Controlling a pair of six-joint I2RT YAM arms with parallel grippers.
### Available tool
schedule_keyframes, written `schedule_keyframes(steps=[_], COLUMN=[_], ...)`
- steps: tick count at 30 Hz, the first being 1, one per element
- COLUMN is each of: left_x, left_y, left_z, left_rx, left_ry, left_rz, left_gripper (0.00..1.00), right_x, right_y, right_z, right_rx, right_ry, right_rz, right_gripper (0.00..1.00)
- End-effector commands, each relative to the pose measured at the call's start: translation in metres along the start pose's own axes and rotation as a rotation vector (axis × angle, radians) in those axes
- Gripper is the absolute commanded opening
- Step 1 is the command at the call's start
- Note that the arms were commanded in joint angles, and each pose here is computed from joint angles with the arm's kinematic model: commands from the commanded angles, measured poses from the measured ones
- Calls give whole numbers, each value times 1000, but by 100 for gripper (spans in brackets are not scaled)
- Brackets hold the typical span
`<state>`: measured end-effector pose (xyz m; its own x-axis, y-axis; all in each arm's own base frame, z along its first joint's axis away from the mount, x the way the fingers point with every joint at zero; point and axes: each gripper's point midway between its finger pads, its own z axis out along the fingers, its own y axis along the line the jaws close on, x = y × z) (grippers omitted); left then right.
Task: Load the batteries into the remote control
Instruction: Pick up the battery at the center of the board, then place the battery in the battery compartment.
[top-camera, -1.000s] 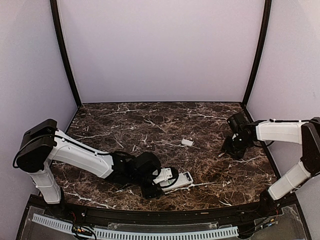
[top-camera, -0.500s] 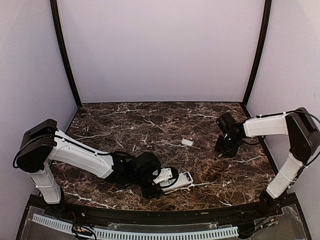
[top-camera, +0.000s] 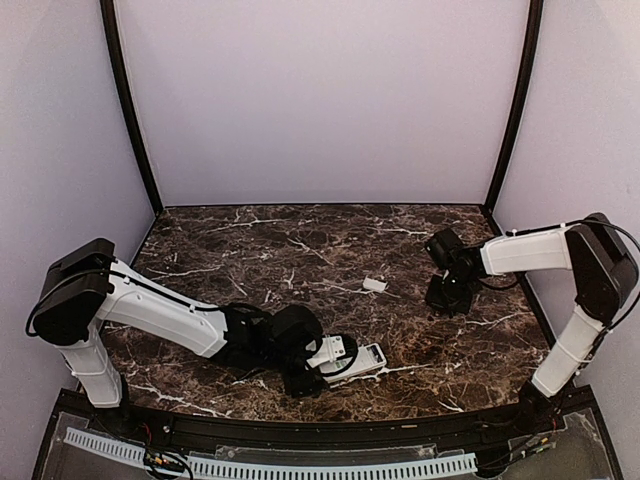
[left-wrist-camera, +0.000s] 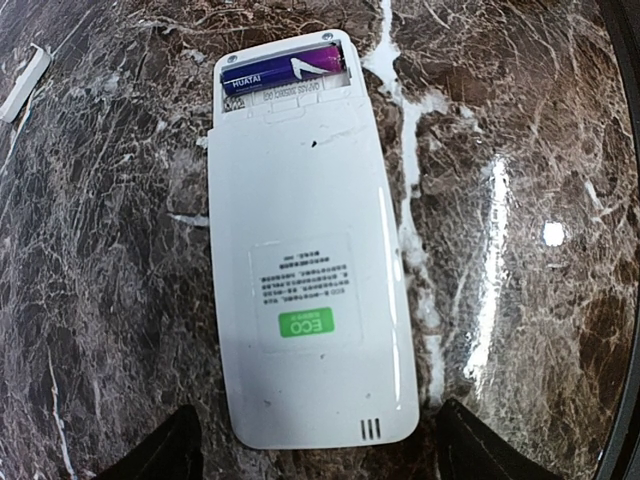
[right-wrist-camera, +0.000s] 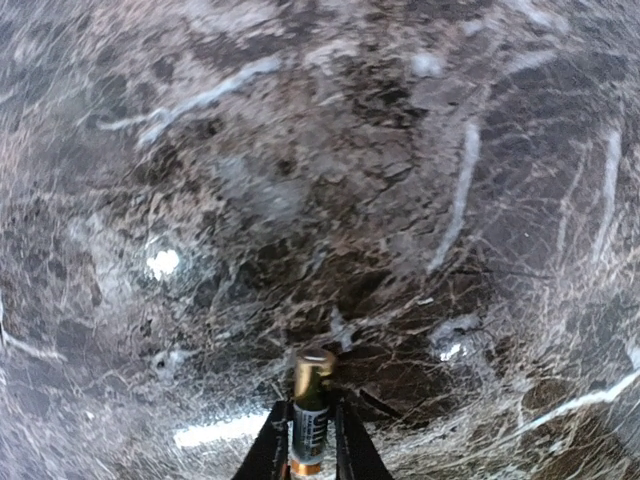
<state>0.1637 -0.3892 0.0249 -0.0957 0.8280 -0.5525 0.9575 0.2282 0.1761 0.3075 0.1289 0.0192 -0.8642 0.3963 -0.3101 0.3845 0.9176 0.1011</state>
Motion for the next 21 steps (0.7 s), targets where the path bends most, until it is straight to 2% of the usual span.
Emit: schedule_keyframes(steps=[1,2,7,13,17,21], left_x=[24,24,23,7,-6,-9], left_y=[-2,-2,0,3,6,10], left_z=[6,6,4,-11,-25,-31], left_rx=[-8,-8,-17,-18,-17,-31], left_ry=[86,85,85,23,-29,-57], left_rz=[11,11,10,-7,-16,-18], left_gripper=[79,79,79,79,80,80], right_x=[14,15,14,21,62,110], right_y=[-3,-2,25,92,127,138], right_z=[2,3,-4,-60,-109,-153], right_rx=[3,0,-140,-490,-746,-924], right_ry=[48,56,64,-12,20,46], right_rz=[-53,-65,-156,-498,-747,-940], right_gripper=[3,0,0,0,0,0])
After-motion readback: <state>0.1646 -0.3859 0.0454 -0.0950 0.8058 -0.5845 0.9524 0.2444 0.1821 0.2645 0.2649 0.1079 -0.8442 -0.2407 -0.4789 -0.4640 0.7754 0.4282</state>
